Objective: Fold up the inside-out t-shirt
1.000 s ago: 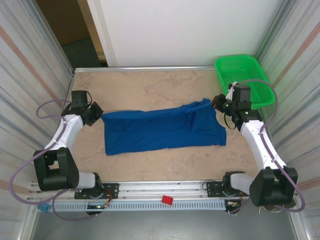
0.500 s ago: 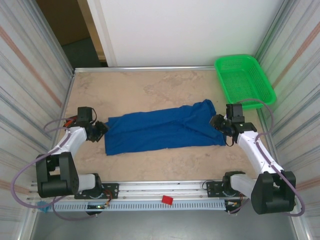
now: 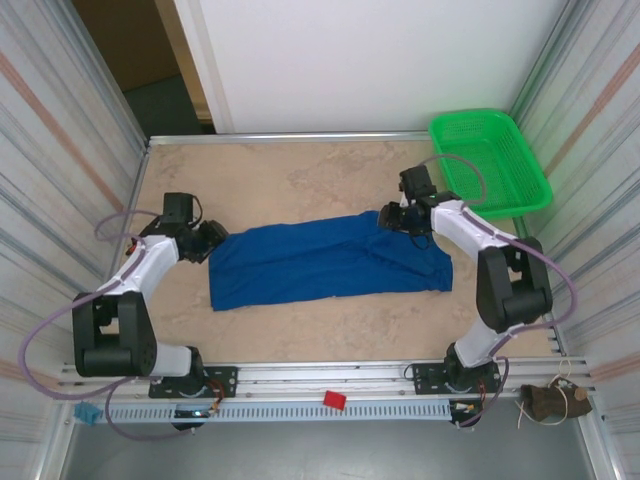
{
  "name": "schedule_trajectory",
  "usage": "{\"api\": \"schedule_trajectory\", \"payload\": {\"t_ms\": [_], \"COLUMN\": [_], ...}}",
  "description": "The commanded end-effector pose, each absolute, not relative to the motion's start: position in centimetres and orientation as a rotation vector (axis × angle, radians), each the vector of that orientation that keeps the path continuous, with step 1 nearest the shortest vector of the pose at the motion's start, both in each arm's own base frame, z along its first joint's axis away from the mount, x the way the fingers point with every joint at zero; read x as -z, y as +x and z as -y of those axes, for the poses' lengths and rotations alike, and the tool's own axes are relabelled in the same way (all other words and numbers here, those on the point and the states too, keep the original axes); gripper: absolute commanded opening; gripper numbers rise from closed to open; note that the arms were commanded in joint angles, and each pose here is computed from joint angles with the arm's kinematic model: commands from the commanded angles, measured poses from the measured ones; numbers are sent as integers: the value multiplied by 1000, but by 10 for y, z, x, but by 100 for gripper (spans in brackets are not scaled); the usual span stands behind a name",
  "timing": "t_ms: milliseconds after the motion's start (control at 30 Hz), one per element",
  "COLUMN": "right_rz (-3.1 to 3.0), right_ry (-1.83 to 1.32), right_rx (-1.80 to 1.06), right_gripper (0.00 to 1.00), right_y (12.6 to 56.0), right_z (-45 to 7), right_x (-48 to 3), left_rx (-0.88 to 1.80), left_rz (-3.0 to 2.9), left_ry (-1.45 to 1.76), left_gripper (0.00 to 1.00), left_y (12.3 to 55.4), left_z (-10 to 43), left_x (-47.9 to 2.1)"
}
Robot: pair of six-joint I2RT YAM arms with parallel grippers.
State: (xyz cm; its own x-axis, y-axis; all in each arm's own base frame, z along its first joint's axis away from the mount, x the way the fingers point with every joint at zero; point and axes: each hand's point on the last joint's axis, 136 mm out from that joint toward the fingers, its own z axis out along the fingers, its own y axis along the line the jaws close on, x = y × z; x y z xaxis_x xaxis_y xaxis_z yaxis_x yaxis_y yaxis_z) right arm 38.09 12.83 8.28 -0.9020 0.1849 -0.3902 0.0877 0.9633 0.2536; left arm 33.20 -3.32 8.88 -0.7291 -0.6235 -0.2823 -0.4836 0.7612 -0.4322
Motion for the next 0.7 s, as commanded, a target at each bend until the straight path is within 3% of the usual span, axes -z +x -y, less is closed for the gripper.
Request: {"api": "schedule_trajectory", "payload": {"t_ms": [0, 233, 267, 333, 367, 667], "right_rz": [-2721, -2745, -2744, -2747, -2746, -2661], "right_ry": [199, 215, 214, 202, 196, 185], "right_rx": [-209, -178, -183, -185, -187, -241], "right_gripper": [51, 42, 33, 7, 0, 0], "right_y": [381, 387, 388, 389, 389, 347], "right_z": [-123, -128, -129, -131, -131, -130], "right_x": [-76, -56, -55, -55, -58, -102], "left_rx": [473, 488, 487, 488, 488, 491], "left_rz": [-2540, -2539, -2538, -2540, -2540, -2533], "left_ry": [-794, -783, -784, -782, -782, -760], "left_gripper": [51, 51, 51, 51, 51, 51], "left_y": [337, 338, 338, 337, 337, 338], "left_z": [39, 45, 45, 47, 46, 47], "left_x": [-95, -95, -94, -95, -95, -99]}}
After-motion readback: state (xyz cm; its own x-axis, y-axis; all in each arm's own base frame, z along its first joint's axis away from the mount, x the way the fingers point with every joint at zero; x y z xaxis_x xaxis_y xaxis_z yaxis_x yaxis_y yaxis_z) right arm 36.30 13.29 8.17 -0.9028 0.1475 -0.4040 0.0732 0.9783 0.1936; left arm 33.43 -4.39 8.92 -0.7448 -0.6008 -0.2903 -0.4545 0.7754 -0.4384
